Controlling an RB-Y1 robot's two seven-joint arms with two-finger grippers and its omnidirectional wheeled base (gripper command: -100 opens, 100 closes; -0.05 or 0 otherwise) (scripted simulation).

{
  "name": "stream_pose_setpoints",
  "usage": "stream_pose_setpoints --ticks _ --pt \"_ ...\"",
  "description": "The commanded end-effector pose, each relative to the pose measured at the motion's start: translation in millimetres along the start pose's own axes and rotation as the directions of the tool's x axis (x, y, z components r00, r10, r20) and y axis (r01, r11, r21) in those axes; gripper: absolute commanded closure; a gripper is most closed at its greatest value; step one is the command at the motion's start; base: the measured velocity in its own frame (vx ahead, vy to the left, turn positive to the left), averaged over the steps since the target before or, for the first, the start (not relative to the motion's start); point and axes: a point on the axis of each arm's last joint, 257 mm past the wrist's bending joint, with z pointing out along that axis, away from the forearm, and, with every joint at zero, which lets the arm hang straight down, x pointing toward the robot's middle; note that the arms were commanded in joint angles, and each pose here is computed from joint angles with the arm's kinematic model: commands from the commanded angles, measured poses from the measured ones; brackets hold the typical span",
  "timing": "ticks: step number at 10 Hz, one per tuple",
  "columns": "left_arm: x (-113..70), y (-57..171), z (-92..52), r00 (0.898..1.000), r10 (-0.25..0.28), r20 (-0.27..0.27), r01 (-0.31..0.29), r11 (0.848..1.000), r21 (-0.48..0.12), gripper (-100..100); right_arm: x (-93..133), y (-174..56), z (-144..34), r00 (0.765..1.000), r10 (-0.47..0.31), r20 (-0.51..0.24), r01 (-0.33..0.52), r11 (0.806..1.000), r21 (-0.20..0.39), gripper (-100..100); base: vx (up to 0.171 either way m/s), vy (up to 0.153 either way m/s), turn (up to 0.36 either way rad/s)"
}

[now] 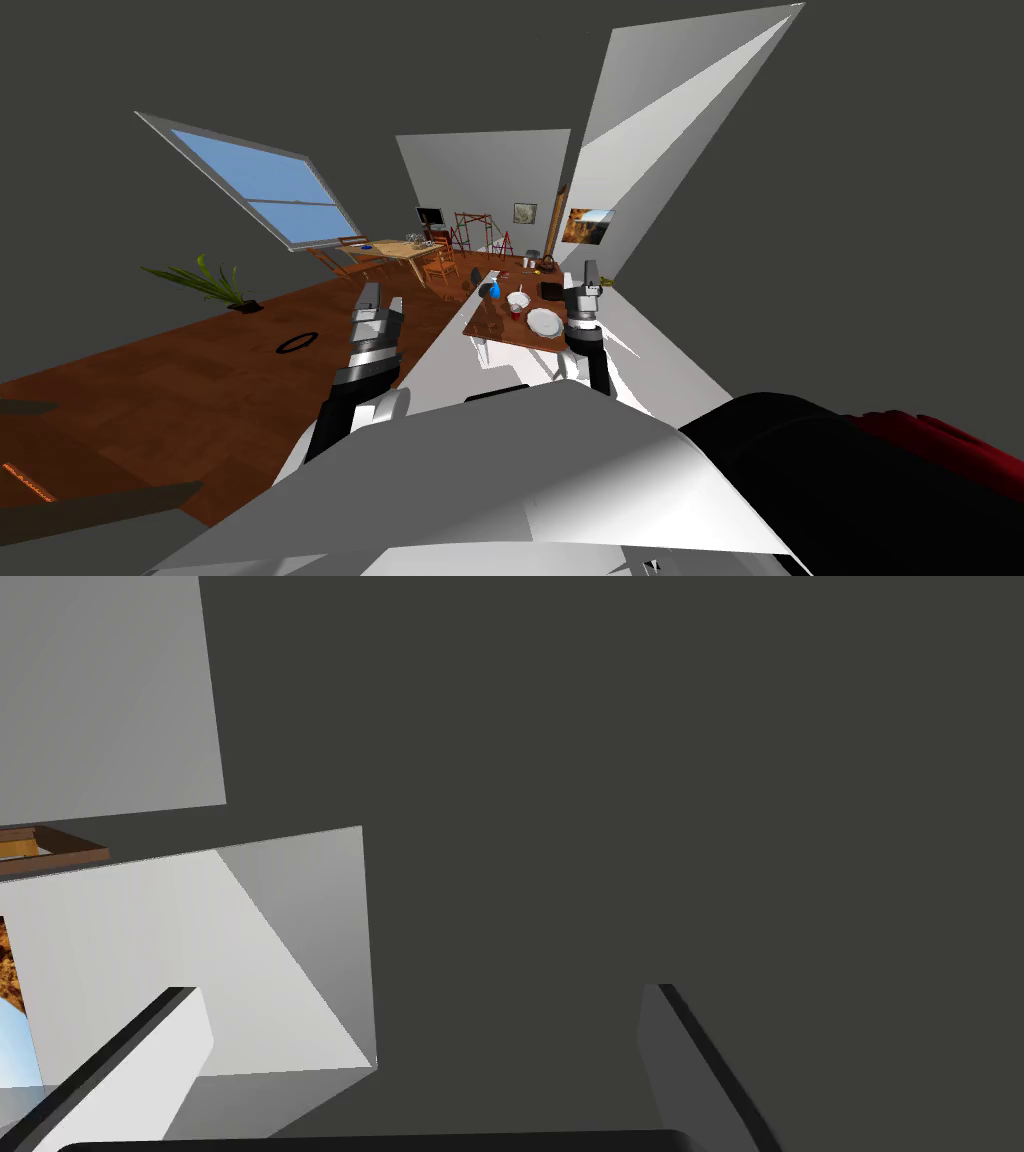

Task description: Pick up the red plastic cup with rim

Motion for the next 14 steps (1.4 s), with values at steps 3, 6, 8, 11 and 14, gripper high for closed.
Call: stream_pose_setpoints --ticks 3,6,8,11,14 --pt "0.0 0 0.0 1.0 0.0 0.0 0.0 1.0 0.0 0 17 -11 -1.5 0.997 -0.019 -0.078 0.019 1.0 0.004 -100 0.035 0.075 0.041" --pt "0.1 0 0.0 1.0 0.0 0.0 0.0 1.0 0.0 0 37 -33 -6.6 0.984 -0.051 -0.17 0.055 0.998 0.02 -100 0.064 0.126 0.076" --pt "0.0 0 0.0 1.0 0.0 0.0 0.0 1.0 0.0 0 51 -54 -12.8 0.967 -0.082 -0.241 0.093 0.995 0.034 -100 0.08 0.146 0.114" --pt "0.0 0 0.0 1.0 0.0 0.0 0.0 1.0 0.0 0 67 -80 -23.3 0.935 -0.127 -0.33 0.151 0.987 0.048 -100 0.071 0.125 0.098" --pt "0.0 0 0.0 1.0 0.0 0.0 0.0 1.0 0.0 0 74 -99 -33.0 0.905 -0.16 -0.395 0.197 0.979 0.055 -100 0.067 0.103 0.078"
